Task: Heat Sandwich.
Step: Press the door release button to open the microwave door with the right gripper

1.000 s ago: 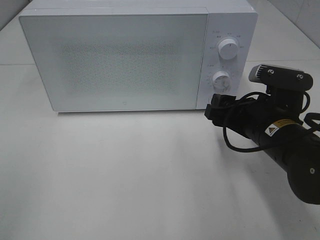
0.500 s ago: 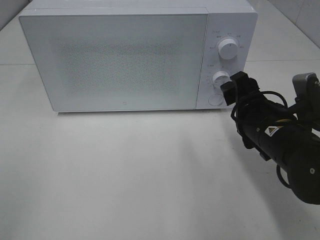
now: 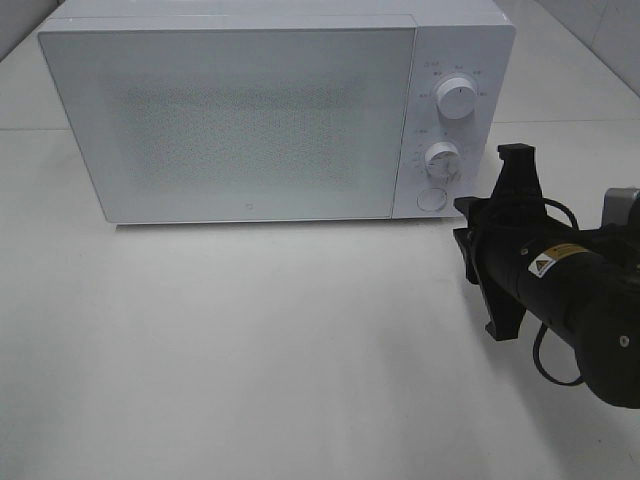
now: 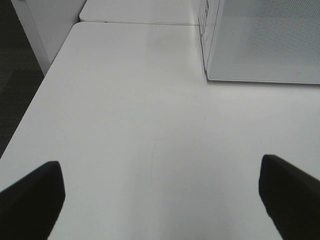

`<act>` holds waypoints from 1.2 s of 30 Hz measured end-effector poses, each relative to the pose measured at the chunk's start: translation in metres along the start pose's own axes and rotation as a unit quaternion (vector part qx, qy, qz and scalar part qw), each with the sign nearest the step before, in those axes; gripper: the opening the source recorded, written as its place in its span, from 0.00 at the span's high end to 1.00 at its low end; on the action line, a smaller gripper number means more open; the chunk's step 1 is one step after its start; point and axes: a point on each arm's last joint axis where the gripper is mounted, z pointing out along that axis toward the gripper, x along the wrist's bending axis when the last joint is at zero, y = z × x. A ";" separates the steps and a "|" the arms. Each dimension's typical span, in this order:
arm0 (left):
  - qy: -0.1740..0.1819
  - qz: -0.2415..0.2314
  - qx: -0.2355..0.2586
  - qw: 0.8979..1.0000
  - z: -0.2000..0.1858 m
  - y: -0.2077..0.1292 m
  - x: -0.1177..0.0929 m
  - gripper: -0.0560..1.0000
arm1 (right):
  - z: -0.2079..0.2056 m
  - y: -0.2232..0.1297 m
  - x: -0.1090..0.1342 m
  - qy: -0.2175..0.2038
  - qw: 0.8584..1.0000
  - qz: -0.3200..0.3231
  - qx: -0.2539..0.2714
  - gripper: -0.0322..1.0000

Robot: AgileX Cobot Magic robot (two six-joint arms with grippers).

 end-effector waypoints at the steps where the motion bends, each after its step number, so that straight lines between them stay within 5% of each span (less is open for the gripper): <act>1: 0.000 0.000 0.000 1.000 0.000 0.000 0.000 0.01 | 0.000 0.000 0.000 0.000 1.000 0.000 0.000 0.69; 3: 0.000 0.000 0.000 1.000 0.000 0.000 0.000 0.01 | 0.000 0.000 -0.001 -0.004 1.000 0.001 0.000 0.87; 8: 0.000 0.000 0.000 1.000 0.000 0.000 0.000 0.01 | 0.000 0.000 -0.001 -0.007 1.000 0.006 0.000 0.95; 36: 0.000 0.000 0.000 1.000 0.000 0.000 0.000 0.01 | 0.052 0.014 0.006 -0.047 0.999 -0.006 -0.005 0.96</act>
